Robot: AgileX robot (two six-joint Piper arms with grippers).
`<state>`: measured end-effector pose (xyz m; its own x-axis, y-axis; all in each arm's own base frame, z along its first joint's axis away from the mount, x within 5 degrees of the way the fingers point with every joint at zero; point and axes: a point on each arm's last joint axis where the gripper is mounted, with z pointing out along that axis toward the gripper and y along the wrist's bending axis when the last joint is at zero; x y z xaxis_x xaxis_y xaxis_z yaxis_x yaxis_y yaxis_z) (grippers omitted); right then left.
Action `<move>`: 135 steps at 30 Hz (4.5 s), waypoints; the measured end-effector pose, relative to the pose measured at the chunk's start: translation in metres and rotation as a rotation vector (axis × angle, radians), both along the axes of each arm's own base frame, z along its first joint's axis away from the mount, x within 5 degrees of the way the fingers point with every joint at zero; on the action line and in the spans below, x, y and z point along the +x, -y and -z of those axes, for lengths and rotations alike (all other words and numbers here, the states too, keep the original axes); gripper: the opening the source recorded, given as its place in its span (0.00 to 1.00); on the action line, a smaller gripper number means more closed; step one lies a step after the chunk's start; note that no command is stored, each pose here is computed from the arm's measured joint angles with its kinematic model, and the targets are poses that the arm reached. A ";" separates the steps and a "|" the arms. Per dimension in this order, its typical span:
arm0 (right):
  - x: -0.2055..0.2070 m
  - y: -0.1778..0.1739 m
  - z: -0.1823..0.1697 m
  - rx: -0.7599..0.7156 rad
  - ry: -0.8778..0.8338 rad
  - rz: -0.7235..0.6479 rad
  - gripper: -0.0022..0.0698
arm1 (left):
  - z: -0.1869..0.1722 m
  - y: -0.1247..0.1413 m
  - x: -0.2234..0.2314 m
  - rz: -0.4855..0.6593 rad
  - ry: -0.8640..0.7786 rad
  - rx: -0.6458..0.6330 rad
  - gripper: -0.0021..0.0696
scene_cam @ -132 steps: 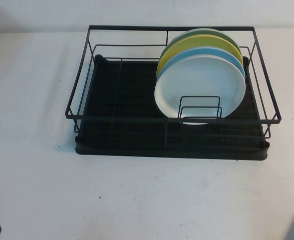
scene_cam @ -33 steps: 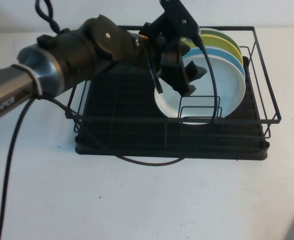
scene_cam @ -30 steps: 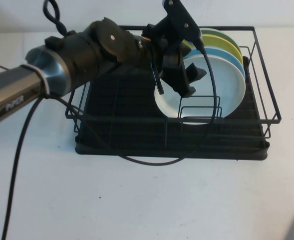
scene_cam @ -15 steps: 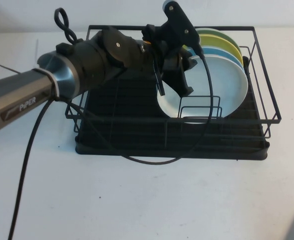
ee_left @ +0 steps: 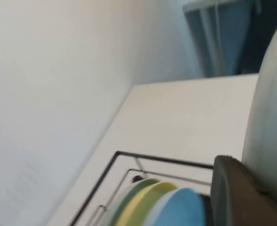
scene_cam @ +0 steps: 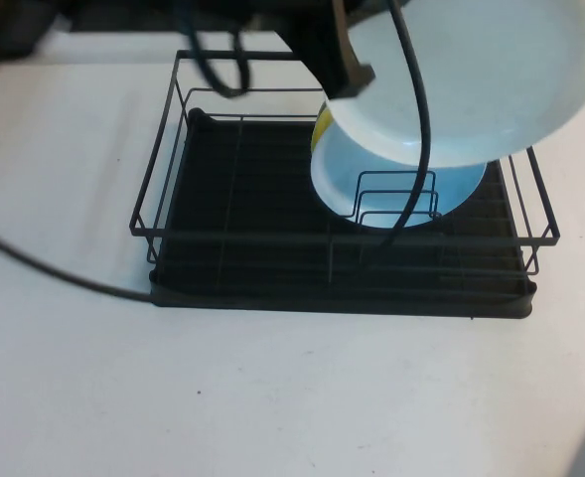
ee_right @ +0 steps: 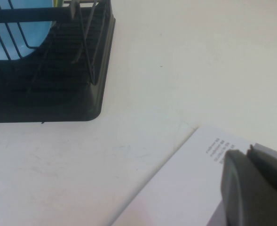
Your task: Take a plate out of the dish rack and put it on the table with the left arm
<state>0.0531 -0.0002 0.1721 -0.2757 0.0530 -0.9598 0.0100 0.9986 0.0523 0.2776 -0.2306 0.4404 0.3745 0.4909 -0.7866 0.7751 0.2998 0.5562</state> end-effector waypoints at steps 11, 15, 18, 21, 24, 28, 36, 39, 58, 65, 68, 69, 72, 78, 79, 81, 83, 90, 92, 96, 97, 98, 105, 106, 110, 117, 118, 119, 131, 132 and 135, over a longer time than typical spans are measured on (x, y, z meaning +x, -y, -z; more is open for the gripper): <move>0.000 0.000 0.000 0.000 0.000 0.000 0.00 | 0.013 -0.069 -0.049 -0.321 -0.675 -0.021 0.10; 0.000 0.000 0.000 0.000 0.000 0.000 0.00 | 0.092 -0.067 -0.049 -0.363 -0.940 0.026 0.10; 0.000 0.000 0.000 0.000 0.000 0.000 0.00 | 0.149 -0.069 -0.058 -0.400 -1.075 -0.011 0.10; 0.000 0.000 0.000 0.000 0.000 0.000 0.00 | 0.190 -0.072 -0.066 -0.453 -1.143 -0.084 0.10; 0.000 0.000 0.000 0.000 0.000 0.000 0.00 | 0.219 -0.076 -0.070 -0.496 -1.167 -0.112 0.10; 0.000 0.000 0.000 0.000 0.000 0.000 0.00 | 0.239 -0.077 -0.066 -0.520 -1.166 -0.079 0.10; 0.000 0.000 0.000 0.000 0.000 0.000 0.00 | 0.266 -0.081 -0.042 -0.642 -1.024 -0.038 0.33; 0.000 0.000 0.000 0.000 0.000 0.000 0.00 | 0.266 -0.085 -0.036 -0.686 -0.942 -0.031 0.50; 0.000 0.000 0.000 0.000 0.000 0.000 0.00 | 0.128 -0.112 -0.118 -0.355 -0.583 -0.260 0.04; 0.000 0.000 0.000 0.000 0.000 0.000 0.00 | 0.113 -0.127 -0.159 -0.270 -0.554 -0.182 0.03; 0.000 0.000 0.000 0.000 0.000 0.000 0.00 | 0.112 -0.131 -0.174 -0.225 -0.566 -0.136 0.03; 0.000 0.000 0.000 0.000 0.000 0.000 0.00 | 0.112 -0.132 -0.178 -0.213 -0.571 -0.129 0.03; 0.000 0.000 0.000 0.000 0.000 0.000 0.00 | 0.112 -0.134 -0.182 -0.204 -0.563 -0.109 0.03; 0.000 0.000 0.000 0.000 0.000 0.000 0.00 | 0.121 -0.142 -0.179 -0.256 -0.500 0.027 0.03; 0.000 0.000 0.000 0.000 0.000 0.000 0.00 | 0.122 -0.143 -0.179 -0.264 -0.497 0.050 0.03; 0.000 0.000 0.000 0.002 0.000 0.000 0.00 | 0.124 -0.146 -0.178 -0.290 -0.498 0.079 0.03; 0.000 0.000 0.000 0.005 0.000 0.000 0.00 | 0.126 -0.149 -0.178 -0.335 -0.516 0.091 0.03; 0.000 0.000 0.000 0.012 0.000 -0.001 0.00 | 0.122 -0.172 -0.184 -0.633 -0.608 -0.061 0.03; 0.000 0.000 0.000 0.014 0.000 -0.001 0.00 | 0.118 -0.180 -0.190 -0.699 -0.600 -0.127 0.03; 0.000 -0.001 0.000 0.016 0.000 -0.001 0.00 | 0.111 -0.193 -0.204 -0.745 -0.556 -0.209 0.03; 0.000 -0.001 0.000 0.016 0.000 -0.001 0.00 | 0.110 -0.196 -0.208 -0.752 -0.542 -0.213 0.03; 0.000 -0.001 0.000 0.016 0.000 -0.001 0.00 | 0.110 -0.198 -0.210 -0.758 -0.538 -0.212 0.03; 0.000 -0.001 0.000 0.018 0.000 -0.001 0.00 | 0.125 -0.199 -0.208 -0.755 -0.452 -0.235 0.03; 0.000 -0.001 0.000 0.018 0.000 -0.001 0.00 | 0.131 -0.199 -0.206 -0.739 -0.400 -0.270 0.03; 0.000 -0.001 0.000 0.018 0.000 -0.001 0.00 | 0.171 -0.201 -0.205 -0.717 -0.213 -0.431 0.03; 0.000 -0.001 0.000 0.019 0.000 -0.001 0.00 | 0.243 -0.216 -0.216 -0.846 -0.155 -0.512 0.03; 0.000 -0.001 0.000 0.019 0.000 -0.001 0.00 | 0.247 -0.217 -0.217 -0.871 -0.154 -0.511 0.03; 0.000 -0.001 0.000 0.019 0.000 -0.001 0.00 | 0.249 -0.219 -0.218 -0.894 -0.153 -0.518 0.03; 0.000 -0.001 0.000 0.019 0.000 -0.001 0.00 | 0.266 -0.226 -0.224 -1.077 -0.311 -0.514 0.03; 0.000 -0.001 0.000 0.019 0.000 -0.001 0.00 | 0.266 -0.226 -0.224 -1.077 -0.313 -0.516 0.03; 0.000 -0.001 0.000 0.019 0.000 -0.001 0.00 | 0.266 -0.226 -0.224 -1.076 -0.316 -0.520 0.03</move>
<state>0.0531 0.0004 0.1721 -0.2761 0.0705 -0.9585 0.0087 0.9974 0.0708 0.0532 -0.0047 0.1746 -0.2679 0.0342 -0.9628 0.0762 0.9970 0.0142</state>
